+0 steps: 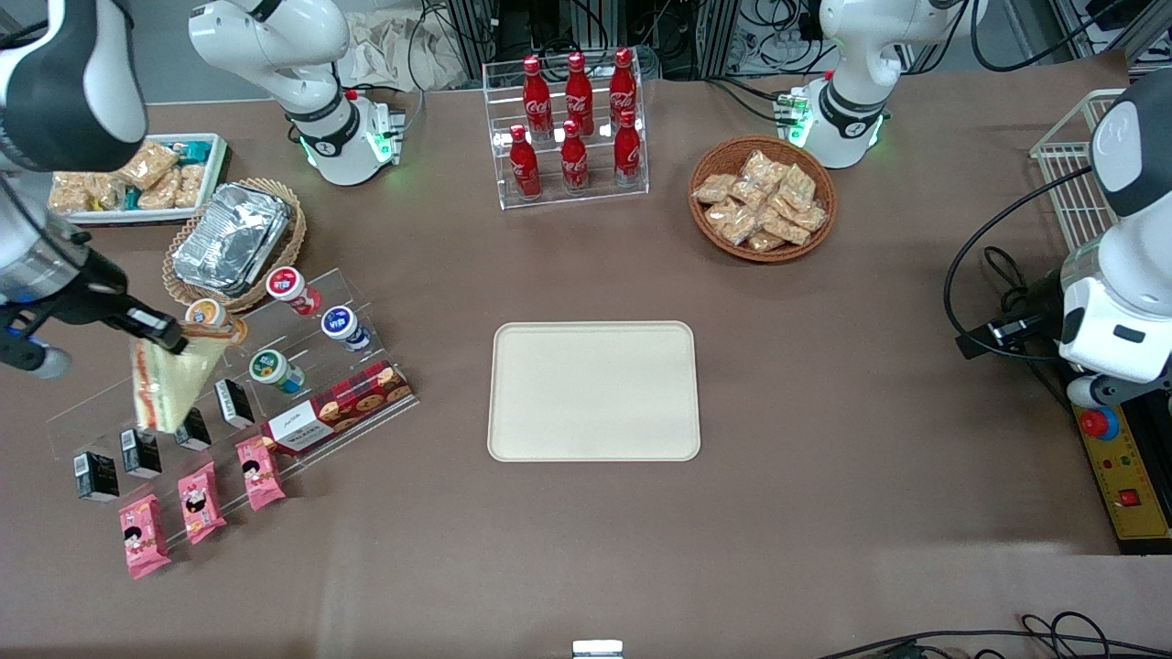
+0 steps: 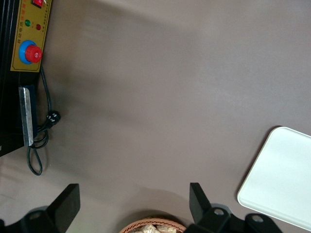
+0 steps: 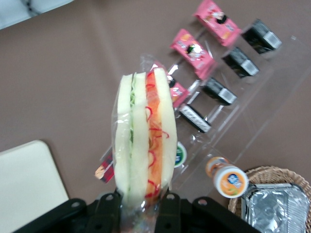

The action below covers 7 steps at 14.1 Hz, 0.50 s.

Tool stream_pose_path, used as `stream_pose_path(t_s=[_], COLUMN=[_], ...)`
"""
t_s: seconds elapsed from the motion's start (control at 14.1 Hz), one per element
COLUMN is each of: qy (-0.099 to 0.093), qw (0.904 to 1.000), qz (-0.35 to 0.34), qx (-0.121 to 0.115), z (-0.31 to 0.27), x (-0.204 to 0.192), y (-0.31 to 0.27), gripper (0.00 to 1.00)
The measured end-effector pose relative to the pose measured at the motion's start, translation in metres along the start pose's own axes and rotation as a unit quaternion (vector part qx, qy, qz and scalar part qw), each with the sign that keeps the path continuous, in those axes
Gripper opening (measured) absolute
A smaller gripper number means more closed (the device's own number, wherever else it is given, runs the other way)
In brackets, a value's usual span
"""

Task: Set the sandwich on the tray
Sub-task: 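Lift the sandwich up out of the rack with the right gripper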

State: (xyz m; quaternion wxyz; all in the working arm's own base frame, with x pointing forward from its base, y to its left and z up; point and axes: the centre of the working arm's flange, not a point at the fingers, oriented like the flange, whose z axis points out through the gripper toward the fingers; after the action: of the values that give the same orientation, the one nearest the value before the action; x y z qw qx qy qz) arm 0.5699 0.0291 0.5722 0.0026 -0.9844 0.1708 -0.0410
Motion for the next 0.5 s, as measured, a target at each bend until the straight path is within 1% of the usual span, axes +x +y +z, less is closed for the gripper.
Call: stream_pose_path(t_s=[0.14,0.35,0.5], qy=[-0.002,-0.008,-0.010], qw=[0.9989,0.9925,0.9895], qz=[-0.047,-0.121,-0.142], qx=[0.000,-0.020,-0.022], z=[0.001,0.020,0.029], x=[-0.017,-0.049,-0.054], y=[-0.043,-0.114,-0.142], gripper=[0.27,0.26,0.26])
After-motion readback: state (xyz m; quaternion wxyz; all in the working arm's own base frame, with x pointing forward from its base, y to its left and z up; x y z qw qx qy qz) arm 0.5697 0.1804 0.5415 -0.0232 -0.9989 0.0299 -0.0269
